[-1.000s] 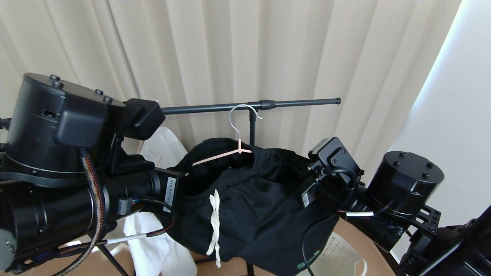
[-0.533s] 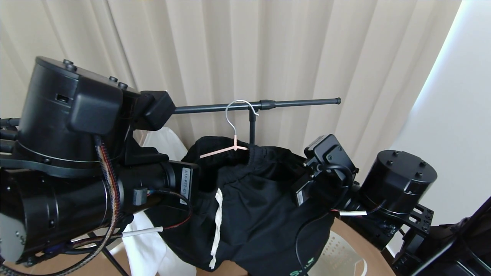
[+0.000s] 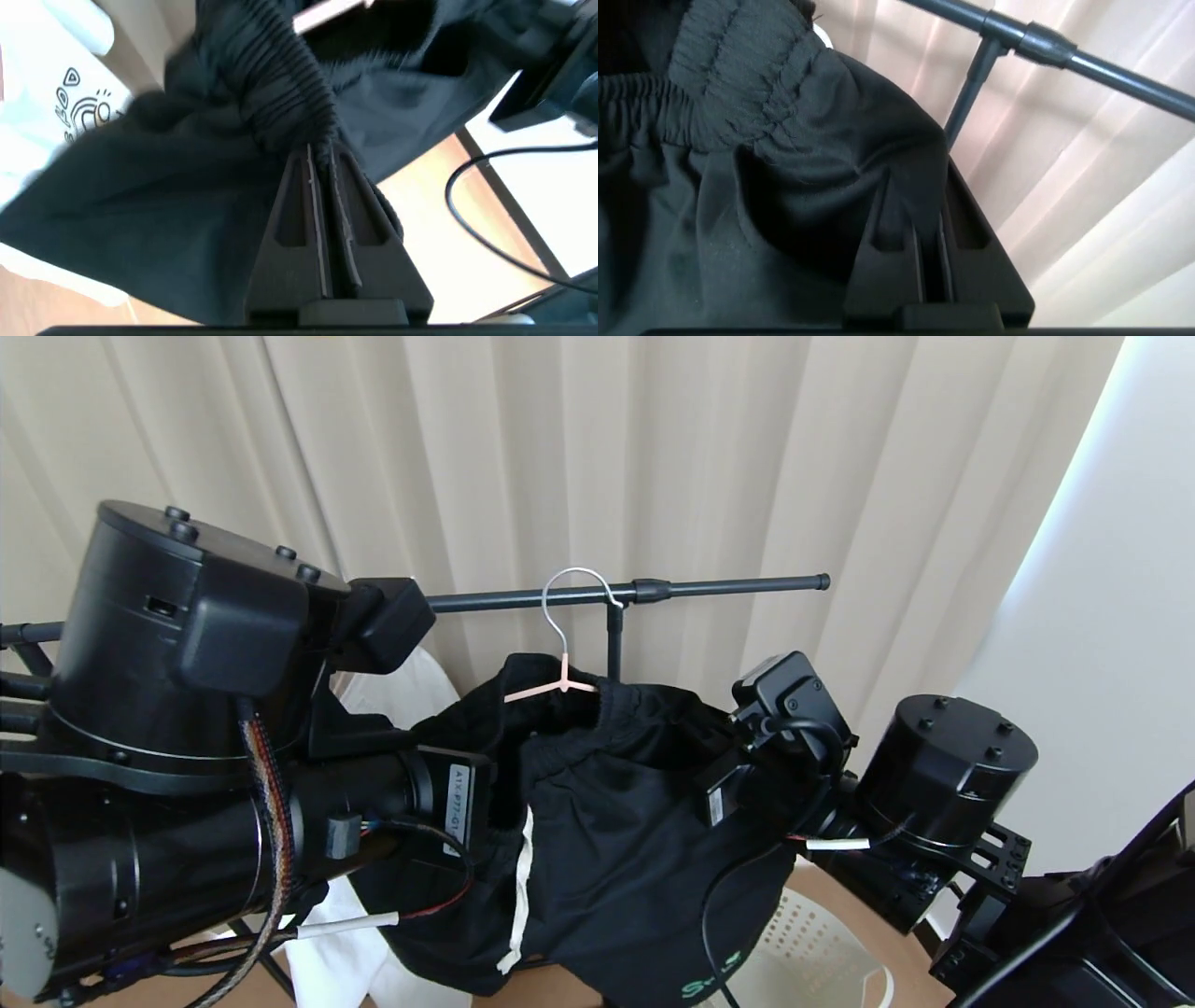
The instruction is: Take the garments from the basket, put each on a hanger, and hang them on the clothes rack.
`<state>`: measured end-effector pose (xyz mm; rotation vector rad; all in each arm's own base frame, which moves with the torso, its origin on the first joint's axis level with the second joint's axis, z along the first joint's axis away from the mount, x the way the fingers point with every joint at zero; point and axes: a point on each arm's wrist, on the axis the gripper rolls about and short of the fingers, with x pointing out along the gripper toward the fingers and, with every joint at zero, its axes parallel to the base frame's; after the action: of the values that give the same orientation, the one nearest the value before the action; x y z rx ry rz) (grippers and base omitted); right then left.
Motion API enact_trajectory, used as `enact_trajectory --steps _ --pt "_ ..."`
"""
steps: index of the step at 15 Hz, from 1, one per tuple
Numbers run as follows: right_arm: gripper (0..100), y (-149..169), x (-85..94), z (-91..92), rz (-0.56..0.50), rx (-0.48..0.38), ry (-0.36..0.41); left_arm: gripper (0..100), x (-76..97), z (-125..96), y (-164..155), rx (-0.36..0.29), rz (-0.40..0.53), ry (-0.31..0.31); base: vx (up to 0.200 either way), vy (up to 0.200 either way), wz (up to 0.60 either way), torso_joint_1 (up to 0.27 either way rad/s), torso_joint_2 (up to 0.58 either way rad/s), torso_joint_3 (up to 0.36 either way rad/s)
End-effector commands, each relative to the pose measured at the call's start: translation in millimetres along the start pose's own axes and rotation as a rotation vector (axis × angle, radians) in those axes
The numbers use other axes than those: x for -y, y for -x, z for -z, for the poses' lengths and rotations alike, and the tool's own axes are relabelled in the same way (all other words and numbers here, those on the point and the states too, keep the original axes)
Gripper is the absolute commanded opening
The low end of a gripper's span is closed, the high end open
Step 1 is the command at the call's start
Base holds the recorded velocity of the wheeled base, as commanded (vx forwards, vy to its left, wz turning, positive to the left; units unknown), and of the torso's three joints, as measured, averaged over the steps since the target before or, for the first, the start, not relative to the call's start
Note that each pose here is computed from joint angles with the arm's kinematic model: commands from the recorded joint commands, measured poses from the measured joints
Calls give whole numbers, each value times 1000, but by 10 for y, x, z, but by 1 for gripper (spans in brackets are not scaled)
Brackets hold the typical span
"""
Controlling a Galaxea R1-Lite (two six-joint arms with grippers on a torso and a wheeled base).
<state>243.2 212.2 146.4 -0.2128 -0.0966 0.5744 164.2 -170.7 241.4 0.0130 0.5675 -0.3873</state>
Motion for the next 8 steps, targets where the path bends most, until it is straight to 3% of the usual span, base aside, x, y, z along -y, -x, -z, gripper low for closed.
enact_trajectory --steps 1,8 --pt "0 38 42 -125 12 40 -10 0 -14 35 -14 -12 -8 -6 0 0 0 0 0 0" --pt "0 111 71 -265 16 87 -38 0 -66 105 -93 -40 -38 -4 0 0 0 0 0 0"
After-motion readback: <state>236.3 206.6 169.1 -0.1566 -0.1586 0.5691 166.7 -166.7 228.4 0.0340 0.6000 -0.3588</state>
